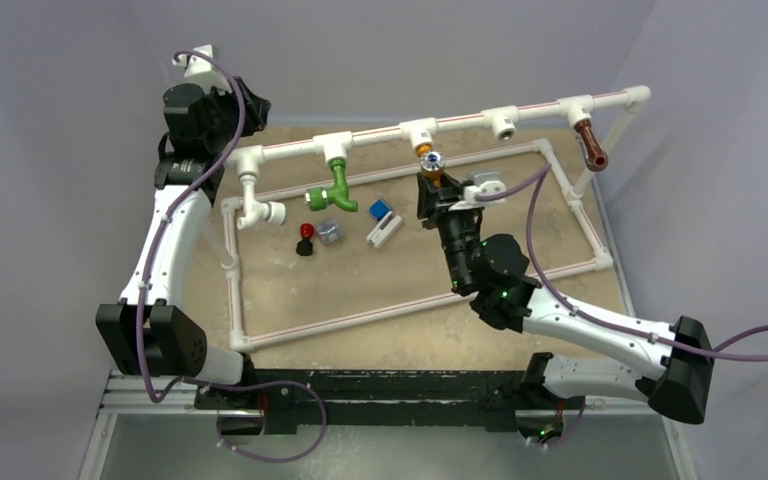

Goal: Install the water faucets

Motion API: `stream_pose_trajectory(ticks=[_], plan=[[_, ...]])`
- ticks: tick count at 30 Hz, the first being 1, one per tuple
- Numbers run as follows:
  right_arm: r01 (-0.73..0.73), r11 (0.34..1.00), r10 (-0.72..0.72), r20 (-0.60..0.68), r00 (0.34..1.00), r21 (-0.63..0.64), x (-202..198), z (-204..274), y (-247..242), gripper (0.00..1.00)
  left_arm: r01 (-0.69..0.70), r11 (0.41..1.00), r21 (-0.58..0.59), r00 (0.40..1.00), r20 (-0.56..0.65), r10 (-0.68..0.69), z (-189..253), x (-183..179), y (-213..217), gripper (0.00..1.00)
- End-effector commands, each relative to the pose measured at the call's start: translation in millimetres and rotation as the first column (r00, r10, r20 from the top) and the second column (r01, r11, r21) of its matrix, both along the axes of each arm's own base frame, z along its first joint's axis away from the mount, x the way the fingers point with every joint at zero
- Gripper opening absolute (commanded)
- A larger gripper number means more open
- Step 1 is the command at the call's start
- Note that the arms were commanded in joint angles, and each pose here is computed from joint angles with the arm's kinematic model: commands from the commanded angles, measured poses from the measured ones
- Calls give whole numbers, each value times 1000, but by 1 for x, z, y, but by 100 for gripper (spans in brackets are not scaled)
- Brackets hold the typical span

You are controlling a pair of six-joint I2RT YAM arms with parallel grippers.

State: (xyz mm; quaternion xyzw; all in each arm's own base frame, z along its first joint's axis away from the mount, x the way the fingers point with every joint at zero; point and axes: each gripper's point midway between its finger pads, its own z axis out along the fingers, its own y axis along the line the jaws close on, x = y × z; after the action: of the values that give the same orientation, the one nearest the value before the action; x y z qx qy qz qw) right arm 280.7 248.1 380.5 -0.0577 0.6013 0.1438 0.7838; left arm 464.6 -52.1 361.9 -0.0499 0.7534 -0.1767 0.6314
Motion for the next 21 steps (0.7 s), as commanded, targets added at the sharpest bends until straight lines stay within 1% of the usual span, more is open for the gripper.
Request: stream_pose_trajectory(ticks=[1,5,10,15,17,19,21], plan=[[-247,731,338,-22,941,637,-34,29,38,0,30,999,-16,951,-307,-34,-105,-9,-8,40],[-234,566,386,-3,923,790,-39,35,29,0,33,999,-21,950,-309,-38,-105,-9,-9,40],[-152,383,425,-28,905,911,-35,24,23,0,26,1000,-15,951,-307,-30,-105,-9,-8,40],[-62,176,482,-31,876,982,-27,5,13,0,25,1000,-11,952,-306,-27,-104,-9,-7,40],[-40,89,521,-13,853,995,-24,0,12,0,23,1000,-11,951,-307,-25,-105,-9,-7,40],[-13,15,569,2,822,1000,-22,-4,16,0,23,1000,-10,952,-305,-25,-104,-9,-7,40],[4,-17,593,7,805,1000,-18,-6,20,0,22,1000,-9,952,-305,-23,-104,-9,-6,40]])
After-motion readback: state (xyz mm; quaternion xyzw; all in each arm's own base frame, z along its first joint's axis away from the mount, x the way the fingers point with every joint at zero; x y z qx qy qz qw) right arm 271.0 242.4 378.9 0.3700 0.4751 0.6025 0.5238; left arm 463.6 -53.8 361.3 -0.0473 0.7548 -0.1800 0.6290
